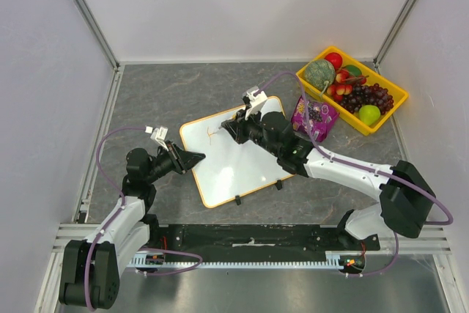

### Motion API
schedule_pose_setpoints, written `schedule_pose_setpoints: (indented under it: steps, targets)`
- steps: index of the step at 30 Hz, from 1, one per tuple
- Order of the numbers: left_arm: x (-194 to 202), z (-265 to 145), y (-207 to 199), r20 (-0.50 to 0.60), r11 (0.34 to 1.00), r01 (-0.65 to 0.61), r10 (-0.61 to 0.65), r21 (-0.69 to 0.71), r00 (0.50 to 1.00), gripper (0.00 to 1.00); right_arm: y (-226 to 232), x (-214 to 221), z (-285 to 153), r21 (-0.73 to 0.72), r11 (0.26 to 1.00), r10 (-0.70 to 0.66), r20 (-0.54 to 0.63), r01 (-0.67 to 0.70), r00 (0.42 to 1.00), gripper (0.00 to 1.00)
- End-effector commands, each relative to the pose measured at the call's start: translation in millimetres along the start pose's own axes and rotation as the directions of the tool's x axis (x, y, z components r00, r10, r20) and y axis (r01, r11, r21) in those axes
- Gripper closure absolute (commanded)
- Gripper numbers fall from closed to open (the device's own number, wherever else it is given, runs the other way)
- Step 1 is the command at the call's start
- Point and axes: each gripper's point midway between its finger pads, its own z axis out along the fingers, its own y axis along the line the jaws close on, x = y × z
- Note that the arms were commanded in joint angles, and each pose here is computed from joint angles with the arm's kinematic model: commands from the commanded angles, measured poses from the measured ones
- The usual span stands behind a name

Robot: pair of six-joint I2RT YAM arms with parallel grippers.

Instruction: Write a sentence on the whiteboard

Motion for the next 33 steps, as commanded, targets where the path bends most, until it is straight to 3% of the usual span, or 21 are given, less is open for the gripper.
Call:
schedule_pose_setpoints:
  steps: [1,12,22,33]
  targets:
    - [5.4,-0.3,1.0,-0.016,0.997,-0.075,0.075,0.019,0.997,0.98,-19.7,-8.3,-2.8,0.090,0.995,-0.040,0.002,0.040,0.999,1.00]
    - [5.5,-0.2,0.1,-0.017,0.997,-0.077,0.077,0.025,0.997,0.98,-6.4,-43.6,-6.7,0.032,1.000,-0.004,0.099,0.001,0.995,1.00]
    - [6.1,-0.2,0.8,-0.020,0.997,-0.071,0.071,0.023,0.997,0.98,-3.8,-52.3,5.1,0.009,1.000,0.017,0.114,-0.018,0.993,1.00]
    - [6.4,0.3,0.6,-0.022,0.997,-0.071,0.072,0.024,0.997,0.98,-10.3,-18.0,7.7,0.011,1.000,0.011,0.023,-0.012,1.000,1.00]
